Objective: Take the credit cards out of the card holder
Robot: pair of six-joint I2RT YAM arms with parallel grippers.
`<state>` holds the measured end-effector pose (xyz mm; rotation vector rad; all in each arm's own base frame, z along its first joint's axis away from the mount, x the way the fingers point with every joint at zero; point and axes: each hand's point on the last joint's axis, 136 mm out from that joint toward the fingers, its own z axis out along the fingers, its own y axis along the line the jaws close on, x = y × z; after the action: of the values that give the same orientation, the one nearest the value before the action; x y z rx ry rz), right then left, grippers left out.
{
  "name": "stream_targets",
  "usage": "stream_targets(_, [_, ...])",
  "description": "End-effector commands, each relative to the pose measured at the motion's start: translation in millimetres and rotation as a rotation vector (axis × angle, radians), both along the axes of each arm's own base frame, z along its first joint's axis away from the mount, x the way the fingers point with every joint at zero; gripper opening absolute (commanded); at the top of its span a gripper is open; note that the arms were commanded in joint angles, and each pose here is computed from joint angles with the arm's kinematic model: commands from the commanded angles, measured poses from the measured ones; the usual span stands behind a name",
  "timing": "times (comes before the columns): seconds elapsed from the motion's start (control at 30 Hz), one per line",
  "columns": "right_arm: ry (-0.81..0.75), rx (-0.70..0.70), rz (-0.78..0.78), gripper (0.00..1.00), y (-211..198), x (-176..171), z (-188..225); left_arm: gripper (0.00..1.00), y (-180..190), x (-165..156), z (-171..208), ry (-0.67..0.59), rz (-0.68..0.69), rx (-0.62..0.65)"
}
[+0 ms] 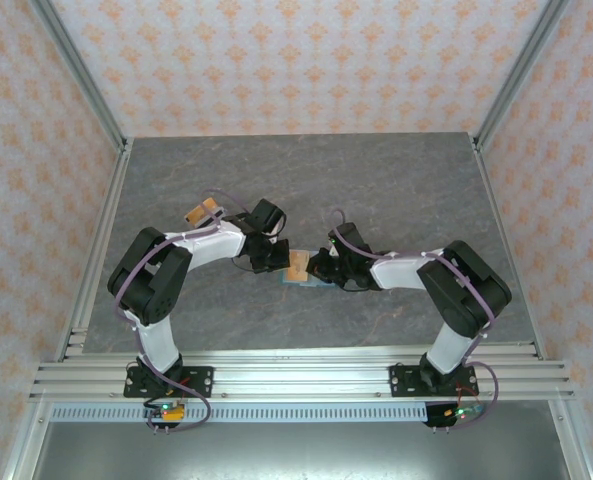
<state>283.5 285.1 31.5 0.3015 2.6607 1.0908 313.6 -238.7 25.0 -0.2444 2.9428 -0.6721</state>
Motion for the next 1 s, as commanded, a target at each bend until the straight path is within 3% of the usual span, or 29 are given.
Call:
stream_targets(0.0, [-0.060,0.053,0.006,0.05,6,4,18,0.07,10,-13,-23,0.066,-0.005,0.064])
stream_targets(0.23, [-0.094,0.049,-0.026,0.00,-2,7,25,0.09,9,-10,-15,0.049,-0.012,0.054])
stream_targets(0.73, [-0.049,-0.061,-0.082,0.00,-24,4,6,0.07,15,-10,-17,0.057,-0.003,0.060])
stream_targets(0.97, [-0.008,-0.104,-0.086,0.00,-28,2,-5,0.08,9,-2,10,0.004,-0.017,0.026])
